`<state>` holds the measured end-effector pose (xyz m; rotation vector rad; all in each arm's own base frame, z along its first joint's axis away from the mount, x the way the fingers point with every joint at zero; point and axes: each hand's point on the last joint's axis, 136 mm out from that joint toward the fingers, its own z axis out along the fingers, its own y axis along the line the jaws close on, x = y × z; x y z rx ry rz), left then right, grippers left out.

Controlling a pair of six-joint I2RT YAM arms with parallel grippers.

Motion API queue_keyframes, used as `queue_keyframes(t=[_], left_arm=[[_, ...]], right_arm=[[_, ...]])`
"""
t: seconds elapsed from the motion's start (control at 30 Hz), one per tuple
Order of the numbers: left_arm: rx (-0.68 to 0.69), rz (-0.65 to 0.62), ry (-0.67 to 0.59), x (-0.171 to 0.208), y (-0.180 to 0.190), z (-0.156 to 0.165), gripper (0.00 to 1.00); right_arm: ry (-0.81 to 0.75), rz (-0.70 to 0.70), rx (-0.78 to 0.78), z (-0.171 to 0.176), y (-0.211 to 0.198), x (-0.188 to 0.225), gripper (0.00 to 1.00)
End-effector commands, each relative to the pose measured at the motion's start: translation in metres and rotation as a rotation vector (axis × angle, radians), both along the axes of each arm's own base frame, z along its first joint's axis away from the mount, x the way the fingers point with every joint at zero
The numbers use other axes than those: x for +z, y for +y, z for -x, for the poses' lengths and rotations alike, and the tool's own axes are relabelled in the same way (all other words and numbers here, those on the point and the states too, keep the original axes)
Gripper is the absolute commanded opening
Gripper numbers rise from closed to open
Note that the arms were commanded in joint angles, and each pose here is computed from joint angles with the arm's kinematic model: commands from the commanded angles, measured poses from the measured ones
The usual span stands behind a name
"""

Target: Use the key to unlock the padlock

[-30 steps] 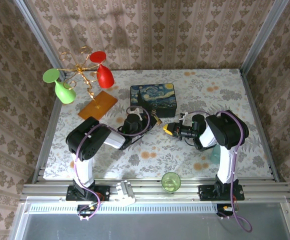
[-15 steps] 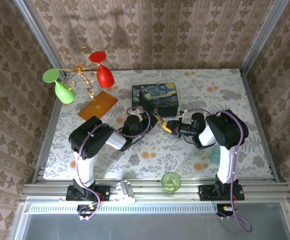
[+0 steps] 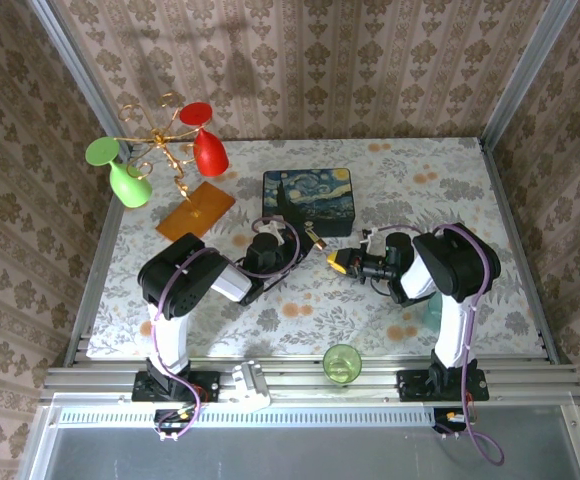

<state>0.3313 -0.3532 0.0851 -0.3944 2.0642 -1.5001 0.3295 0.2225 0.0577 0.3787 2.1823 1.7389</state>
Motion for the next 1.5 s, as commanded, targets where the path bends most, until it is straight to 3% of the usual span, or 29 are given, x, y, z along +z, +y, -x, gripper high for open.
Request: queue_keyframes(t=[0.0,0.37,1.1,1.27,1.47], left_arm=[[-0.007,0.064,-0.074,0.025,-0.008,-0.001,0.0],[0.013,0.048,-0.085,0.021,-0.005,0.0,0.0],[-0.009,0.079,-0.093,0.028,-0.008,0.006,0.0],[-0.029,-0.12,-0.02,-0.012,0.003,0.014,0.0],[-0.024,-0.208,-0.017,-0.028,0.013,0.013,0.03]], right_arm=[[-0.085,-0.004,-0.013,-0.004,-0.001,0.019,0.0],[-0.023,0.014,-0.053,-0.009,-0.009,-0.004,0.0],[-0.024,-0.025,-0.036,-0.029,0.003,0.003,0.0],[0.031,0.01,-0.032,-0.019,0.0,-0.018,0.0],[0.09,0.049,-0.04,-0.002,-0.006,-0.047,0.0]])
